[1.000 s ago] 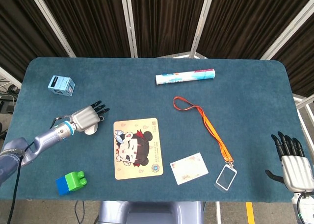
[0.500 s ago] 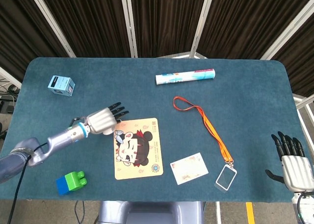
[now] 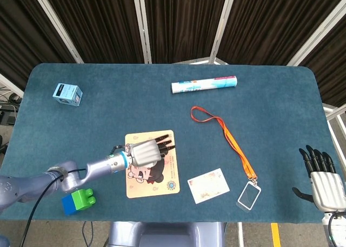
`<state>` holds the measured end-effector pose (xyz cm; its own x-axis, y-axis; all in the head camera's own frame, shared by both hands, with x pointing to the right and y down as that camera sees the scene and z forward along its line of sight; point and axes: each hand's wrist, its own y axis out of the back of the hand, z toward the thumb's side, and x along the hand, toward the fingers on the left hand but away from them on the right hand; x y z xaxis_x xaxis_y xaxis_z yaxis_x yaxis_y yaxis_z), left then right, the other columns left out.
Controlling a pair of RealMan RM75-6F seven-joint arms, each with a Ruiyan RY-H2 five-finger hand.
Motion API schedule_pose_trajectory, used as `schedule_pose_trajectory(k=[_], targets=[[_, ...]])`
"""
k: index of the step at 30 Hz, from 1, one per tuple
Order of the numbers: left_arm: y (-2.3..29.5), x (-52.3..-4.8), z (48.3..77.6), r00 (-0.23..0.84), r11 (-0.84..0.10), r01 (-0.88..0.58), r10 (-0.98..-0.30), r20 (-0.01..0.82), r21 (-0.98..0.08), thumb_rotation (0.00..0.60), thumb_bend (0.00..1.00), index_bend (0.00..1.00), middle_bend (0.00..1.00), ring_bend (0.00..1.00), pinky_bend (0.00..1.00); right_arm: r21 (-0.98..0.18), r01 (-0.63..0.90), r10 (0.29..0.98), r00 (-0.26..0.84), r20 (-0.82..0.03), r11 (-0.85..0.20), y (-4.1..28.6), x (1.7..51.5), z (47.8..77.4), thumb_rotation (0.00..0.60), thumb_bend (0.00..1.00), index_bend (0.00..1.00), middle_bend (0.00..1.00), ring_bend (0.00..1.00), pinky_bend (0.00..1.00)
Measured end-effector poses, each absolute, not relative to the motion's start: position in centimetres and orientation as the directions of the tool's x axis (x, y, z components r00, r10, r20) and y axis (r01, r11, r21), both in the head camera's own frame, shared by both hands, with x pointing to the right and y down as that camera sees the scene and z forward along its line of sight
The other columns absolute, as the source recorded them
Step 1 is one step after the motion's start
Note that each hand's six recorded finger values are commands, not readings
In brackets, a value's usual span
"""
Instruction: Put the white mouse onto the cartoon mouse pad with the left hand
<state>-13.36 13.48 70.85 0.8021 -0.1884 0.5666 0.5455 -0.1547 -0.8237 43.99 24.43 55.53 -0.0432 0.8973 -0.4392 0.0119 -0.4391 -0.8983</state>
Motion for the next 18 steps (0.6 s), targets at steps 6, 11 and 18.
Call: schedule_pose_trajectory(k=[6, 11, 18], targets=[[15.1, -12.7, 71.6, 0.798, -0.124, 0.571, -0.15, 0.584, -0.812, 0.6, 0.2, 0.57, 0.0, 0.0, 0.0, -0.898, 0.013, 0.897, -0.04, -0.44, -0.44, 24.4, 44.0, 55.5, 0.6, 0.09, 0.0, 0.0, 0.0, 0.0], [15.2, -12.7, 71.6, 0.799, -0.123, 0.57, -0.151, 0.582, -0.813, 0.6, 0.2, 0.46, 0.0, 0.0, 0.0, -0.898, 0.012, 0.897, -0.041, -0.44, -0.44, 24.5, 44.0, 55.5, 0.6, 0.09, 0.0, 0.0, 0.0, 0.0], [15.0, -12.7, 71.3, 0.81, -0.136, 0.543, -0.175, 0.56, -0.829, 0.6, 0.21, 0.04, 0.0, 0.0, 0.0, -0.898, 0.006, 0.897, -0.041, -0.44, -0.44, 24.5, 44.0, 55.5, 0.6, 0.09, 0.0, 0.0, 0.0, 0.0]])
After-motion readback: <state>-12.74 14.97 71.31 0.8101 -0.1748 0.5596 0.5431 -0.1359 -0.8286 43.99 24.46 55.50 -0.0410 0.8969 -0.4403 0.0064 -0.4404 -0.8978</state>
